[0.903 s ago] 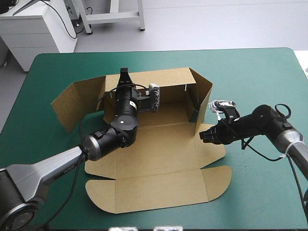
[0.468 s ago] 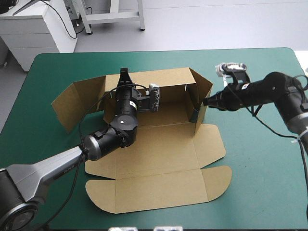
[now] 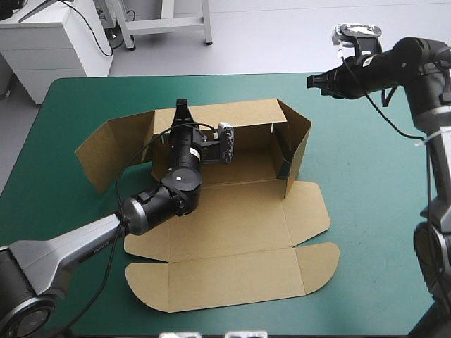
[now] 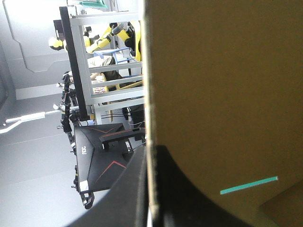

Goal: Fold the box

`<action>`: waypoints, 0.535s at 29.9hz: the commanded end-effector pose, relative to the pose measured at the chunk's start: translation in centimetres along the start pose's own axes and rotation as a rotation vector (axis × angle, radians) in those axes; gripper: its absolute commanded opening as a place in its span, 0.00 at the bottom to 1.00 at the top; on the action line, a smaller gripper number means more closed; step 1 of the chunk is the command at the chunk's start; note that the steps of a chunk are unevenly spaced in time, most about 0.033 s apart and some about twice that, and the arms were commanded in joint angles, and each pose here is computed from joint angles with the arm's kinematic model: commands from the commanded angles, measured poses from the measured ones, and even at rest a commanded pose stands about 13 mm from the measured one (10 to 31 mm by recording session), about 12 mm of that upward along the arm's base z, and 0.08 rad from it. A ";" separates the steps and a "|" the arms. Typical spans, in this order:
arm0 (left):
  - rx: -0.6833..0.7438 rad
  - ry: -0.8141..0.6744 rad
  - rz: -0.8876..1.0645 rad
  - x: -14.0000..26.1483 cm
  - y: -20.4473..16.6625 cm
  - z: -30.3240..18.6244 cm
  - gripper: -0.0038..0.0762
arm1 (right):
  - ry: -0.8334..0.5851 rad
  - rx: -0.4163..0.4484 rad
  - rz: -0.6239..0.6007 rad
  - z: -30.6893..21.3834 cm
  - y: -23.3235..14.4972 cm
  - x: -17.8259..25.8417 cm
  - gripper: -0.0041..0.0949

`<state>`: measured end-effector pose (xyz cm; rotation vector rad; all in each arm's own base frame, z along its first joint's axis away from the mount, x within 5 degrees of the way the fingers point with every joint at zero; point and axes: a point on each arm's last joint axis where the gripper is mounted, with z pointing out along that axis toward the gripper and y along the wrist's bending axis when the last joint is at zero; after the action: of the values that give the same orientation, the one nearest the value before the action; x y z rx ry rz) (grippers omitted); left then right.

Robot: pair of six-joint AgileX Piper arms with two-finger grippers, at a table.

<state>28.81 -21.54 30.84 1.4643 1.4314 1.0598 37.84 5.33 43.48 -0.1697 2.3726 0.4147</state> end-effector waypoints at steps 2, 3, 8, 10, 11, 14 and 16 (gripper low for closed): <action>-0.088 -0.017 -0.023 0.3 2.5 -1.3 0.04 | -0.045 -0.001 0.028 1.3 -0.9 -1.6 0.02; -0.088 -0.017 -0.023 0.3 2.5 -1.3 0.04 | -0.021 -0.003 0.036 2.4 -1.3 -1.6 0.02; -0.088 -0.017 -0.023 0.3 2.5 -1.3 0.04 | 0.071 -0.060 0.091 6.8 -2.2 -0.9 0.02; -0.088 -0.017 -0.023 0.3 2.5 -1.3 0.04 | 0.087 -0.098 0.100 7.5 -2.0 -0.7 0.02; -0.088 -0.017 -0.023 0.3 2.5 -1.3 0.04 | 0.098 -0.119 0.096 7.6 -1.9 -0.6 0.02; -0.088 -0.019 -0.022 0.3 2.5 -1.3 0.04 | 0.153 -0.131 0.038 7.9 -1.3 0.0 0.02; -0.088 -0.021 -0.022 0.3 2.5 -1.3 0.04 | 0.166 -0.133 0.018 8.1 -0.8 0.3 0.02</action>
<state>28.81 -21.54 30.84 1.4643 1.4314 1.0598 44.67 6.72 33.95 -0.1824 2.6013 0.5708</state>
